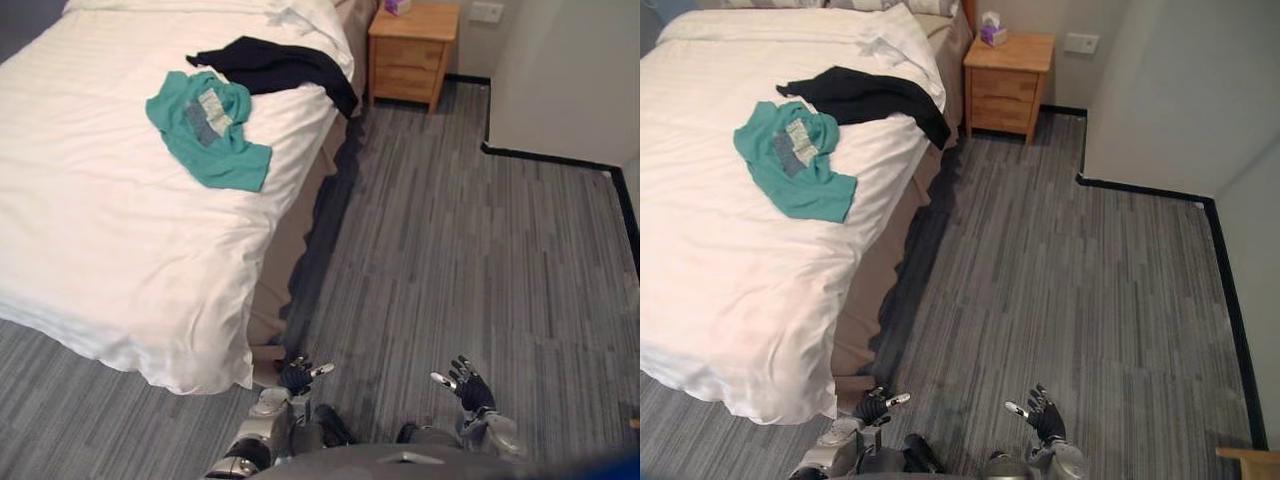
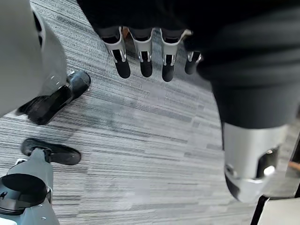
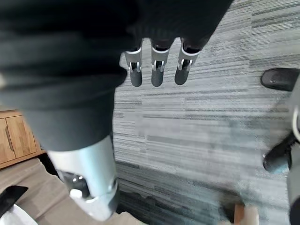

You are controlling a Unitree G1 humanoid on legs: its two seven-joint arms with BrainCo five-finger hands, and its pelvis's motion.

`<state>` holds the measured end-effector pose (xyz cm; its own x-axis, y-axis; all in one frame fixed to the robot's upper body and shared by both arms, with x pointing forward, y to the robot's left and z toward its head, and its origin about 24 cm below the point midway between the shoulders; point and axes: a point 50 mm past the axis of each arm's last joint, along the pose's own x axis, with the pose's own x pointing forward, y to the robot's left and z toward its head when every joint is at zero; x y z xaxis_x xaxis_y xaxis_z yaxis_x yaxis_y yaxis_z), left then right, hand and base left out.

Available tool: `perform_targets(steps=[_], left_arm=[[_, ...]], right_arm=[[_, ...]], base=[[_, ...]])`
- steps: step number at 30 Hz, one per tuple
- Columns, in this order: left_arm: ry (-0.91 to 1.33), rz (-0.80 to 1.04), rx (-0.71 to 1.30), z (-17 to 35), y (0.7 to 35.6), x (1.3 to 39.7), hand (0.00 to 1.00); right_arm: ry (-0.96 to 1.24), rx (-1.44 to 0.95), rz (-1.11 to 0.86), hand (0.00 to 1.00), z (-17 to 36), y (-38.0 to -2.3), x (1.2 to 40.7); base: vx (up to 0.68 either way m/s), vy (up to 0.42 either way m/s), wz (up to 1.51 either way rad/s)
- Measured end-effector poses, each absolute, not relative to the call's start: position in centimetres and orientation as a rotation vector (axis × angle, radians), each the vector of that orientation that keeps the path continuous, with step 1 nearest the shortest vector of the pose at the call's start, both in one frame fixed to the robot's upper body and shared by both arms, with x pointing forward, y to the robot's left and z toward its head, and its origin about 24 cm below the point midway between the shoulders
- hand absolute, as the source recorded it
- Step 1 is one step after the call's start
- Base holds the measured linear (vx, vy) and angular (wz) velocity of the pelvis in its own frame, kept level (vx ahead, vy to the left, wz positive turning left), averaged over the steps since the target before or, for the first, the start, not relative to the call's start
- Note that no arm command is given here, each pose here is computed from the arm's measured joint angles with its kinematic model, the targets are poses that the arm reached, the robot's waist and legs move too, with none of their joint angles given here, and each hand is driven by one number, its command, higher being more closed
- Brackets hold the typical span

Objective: Tidy the bed and pick cloth on bed and put in laundry

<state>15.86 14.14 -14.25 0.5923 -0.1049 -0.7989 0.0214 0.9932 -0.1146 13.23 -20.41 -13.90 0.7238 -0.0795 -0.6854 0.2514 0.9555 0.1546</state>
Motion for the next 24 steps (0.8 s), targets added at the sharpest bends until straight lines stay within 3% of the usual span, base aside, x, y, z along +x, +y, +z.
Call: perform_targets(steps=[7, 14, 24], left_arm=[[0.881, -0.02, -0.158, -14.4, 14.7, 14.5, 0.0], [0.931, -0.05, -0.078, -14.8, 17.1, 13.3, 0.0], [1.007, -0.037, -0.085, -15.7, 17.1, 11.2, 0.0]], right_arm=[[0.826, 0.232, -0.225, 0.0, -14.3, -23.1, 11.3], [0.87, 0.389, -0.341, 0.0, -15.5, -21.8, 7.0], [0.848, 0.406, -0.349, 0.0, -15.4, -22.0, 7.1]], base=[[0.03, -0.145, -1.22], [0.07, 0.005, 0.26], [0.02, 0.035, 0.09]])
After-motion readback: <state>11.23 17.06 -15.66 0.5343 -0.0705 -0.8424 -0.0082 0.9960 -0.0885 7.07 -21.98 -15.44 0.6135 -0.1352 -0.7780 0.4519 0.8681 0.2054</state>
